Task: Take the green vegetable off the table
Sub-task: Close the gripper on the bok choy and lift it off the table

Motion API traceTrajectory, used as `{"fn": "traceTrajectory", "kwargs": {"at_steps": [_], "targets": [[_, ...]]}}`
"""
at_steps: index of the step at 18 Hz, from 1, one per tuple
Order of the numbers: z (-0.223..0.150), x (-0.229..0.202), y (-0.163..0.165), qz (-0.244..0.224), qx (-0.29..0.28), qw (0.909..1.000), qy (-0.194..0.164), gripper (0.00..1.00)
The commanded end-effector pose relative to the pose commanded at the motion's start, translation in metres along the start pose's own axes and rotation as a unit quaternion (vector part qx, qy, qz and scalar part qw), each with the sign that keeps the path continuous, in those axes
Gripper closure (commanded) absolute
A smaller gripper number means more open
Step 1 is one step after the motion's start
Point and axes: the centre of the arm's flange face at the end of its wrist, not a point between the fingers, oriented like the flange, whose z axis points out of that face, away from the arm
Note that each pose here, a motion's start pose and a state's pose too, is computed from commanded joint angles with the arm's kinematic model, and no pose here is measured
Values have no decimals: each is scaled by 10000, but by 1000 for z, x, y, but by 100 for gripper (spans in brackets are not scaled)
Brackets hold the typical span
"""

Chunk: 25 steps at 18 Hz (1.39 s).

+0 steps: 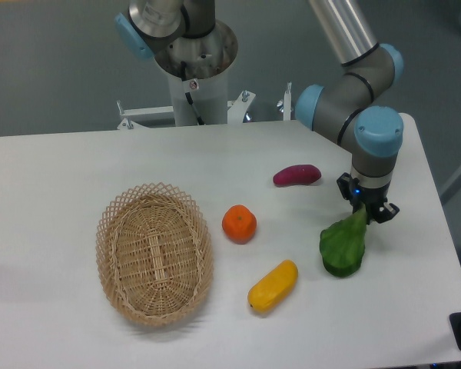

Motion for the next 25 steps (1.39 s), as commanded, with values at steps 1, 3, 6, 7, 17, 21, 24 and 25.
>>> {"fn": "traceTrajectory", "kwargs": {"at_steps": [1,3,6,7,17,21,24,25], "targets": [[-6,-1,2,-17,18,10000,-38,71],[-16,-4,2,-27,105,9999,-119,72],[-37,-9,0,-51,309,9990,-304,73],[-45,-11,-2,-99,466,9982,-371,73],[-140,33,-119,-1171,1483,9818,-171,72],[-165,48,-152,-1309,1608,9780,-217,72],[-179,55,-165,-1320,1668,9768,-266,72],[-180,57,-169,-1283,1676,9771,-261,72]]}}
